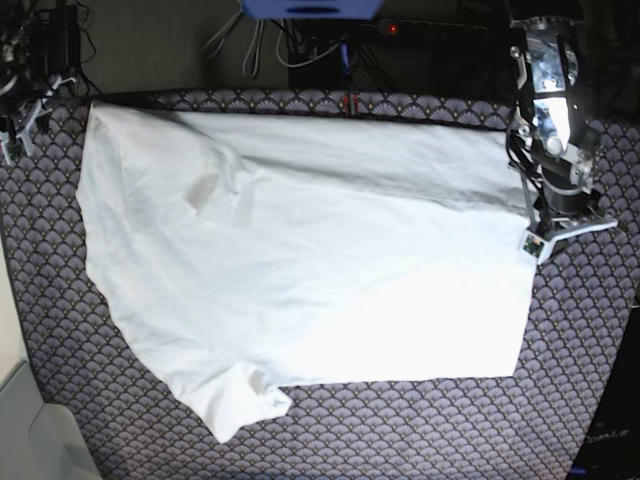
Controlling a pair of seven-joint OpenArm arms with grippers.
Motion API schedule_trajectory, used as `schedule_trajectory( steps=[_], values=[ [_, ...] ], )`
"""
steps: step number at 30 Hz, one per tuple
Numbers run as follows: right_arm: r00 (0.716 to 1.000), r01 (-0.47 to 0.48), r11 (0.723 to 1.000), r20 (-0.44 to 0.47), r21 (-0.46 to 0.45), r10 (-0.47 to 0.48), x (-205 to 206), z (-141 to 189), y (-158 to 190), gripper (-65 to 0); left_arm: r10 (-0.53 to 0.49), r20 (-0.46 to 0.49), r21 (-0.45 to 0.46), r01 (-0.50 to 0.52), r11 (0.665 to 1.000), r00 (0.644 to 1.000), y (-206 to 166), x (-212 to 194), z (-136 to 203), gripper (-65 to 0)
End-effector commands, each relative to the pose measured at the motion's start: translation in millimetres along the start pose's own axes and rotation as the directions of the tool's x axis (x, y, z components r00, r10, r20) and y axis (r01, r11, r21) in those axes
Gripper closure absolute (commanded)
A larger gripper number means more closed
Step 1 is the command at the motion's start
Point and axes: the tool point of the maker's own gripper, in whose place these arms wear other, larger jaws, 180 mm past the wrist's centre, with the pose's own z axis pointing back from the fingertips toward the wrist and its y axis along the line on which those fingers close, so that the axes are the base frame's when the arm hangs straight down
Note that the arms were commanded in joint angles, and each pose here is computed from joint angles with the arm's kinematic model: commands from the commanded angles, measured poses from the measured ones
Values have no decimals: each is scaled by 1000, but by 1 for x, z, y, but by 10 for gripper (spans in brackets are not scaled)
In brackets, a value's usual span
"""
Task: Fold the T-shirt properly
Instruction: 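Reach both grippers across the shirt and lower them onto its hem side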
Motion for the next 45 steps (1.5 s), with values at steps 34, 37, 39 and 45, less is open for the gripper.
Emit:
schedule_trajectory(
  steps=[34,37,39,45],
  values=[
    [930,78,959,328,274,-169,283,-167,4,-352,528,150,-351,-455,819,836,11,163,-137,-556],
    [919,90,953,345,291,-192,282,-169,7,-352,599,166,-374,-511,773,784,13,164,-145,-557],
    [915,88,953,353,291,-193,283,-169,7,-352,636,166,-392,-541,744,754,11,163,-149,-557],
    [914,89,953,356,290,-193,283,-169,7,-352,714,167,-452,-591,668,680,-1,172,-154,-556]
  ],
)
